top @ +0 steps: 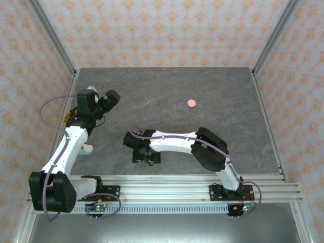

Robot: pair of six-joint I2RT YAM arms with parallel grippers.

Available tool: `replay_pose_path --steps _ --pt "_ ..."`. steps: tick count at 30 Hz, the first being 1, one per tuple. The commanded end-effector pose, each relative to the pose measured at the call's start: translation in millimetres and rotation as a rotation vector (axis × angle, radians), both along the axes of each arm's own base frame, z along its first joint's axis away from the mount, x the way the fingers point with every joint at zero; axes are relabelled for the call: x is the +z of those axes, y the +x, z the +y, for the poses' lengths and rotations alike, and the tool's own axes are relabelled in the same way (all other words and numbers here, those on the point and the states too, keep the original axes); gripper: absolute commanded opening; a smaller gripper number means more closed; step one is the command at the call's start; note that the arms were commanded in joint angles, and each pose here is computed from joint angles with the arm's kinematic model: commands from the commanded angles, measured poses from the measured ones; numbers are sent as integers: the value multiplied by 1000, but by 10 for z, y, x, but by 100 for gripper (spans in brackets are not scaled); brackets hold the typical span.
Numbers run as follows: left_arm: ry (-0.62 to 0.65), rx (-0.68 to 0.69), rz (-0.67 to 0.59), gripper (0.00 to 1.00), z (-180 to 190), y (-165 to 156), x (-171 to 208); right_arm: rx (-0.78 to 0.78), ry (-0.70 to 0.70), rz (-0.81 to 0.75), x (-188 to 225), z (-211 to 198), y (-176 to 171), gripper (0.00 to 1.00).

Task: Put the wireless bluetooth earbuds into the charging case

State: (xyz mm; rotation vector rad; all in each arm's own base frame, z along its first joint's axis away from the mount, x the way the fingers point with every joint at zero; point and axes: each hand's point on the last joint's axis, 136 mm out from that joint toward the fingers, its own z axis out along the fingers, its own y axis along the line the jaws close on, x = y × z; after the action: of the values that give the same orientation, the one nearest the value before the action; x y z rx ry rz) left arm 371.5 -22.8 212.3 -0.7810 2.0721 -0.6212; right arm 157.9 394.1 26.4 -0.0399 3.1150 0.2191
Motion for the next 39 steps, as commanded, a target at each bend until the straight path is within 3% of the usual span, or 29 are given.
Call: replay_pose_path --steps 1,15,20,30,39 --pt "18 -3 -31 100 -8 67 104 -26 3 -51 131 -105 170 82" --pt "19 -10 -24 100 -31 39 71 -126 -9 -129 349 -361 663 83" --pt "16 -6 -1 100 -28 6 -9 -191 -17 -165 501 -419 723 85" --pt "36 39 4 100 57 -44 21 -515 -60 -184 596 -399 780 87" --pt "14 46 10 100 57 -43 35 -581 -109 -114 436 -358 678 86"
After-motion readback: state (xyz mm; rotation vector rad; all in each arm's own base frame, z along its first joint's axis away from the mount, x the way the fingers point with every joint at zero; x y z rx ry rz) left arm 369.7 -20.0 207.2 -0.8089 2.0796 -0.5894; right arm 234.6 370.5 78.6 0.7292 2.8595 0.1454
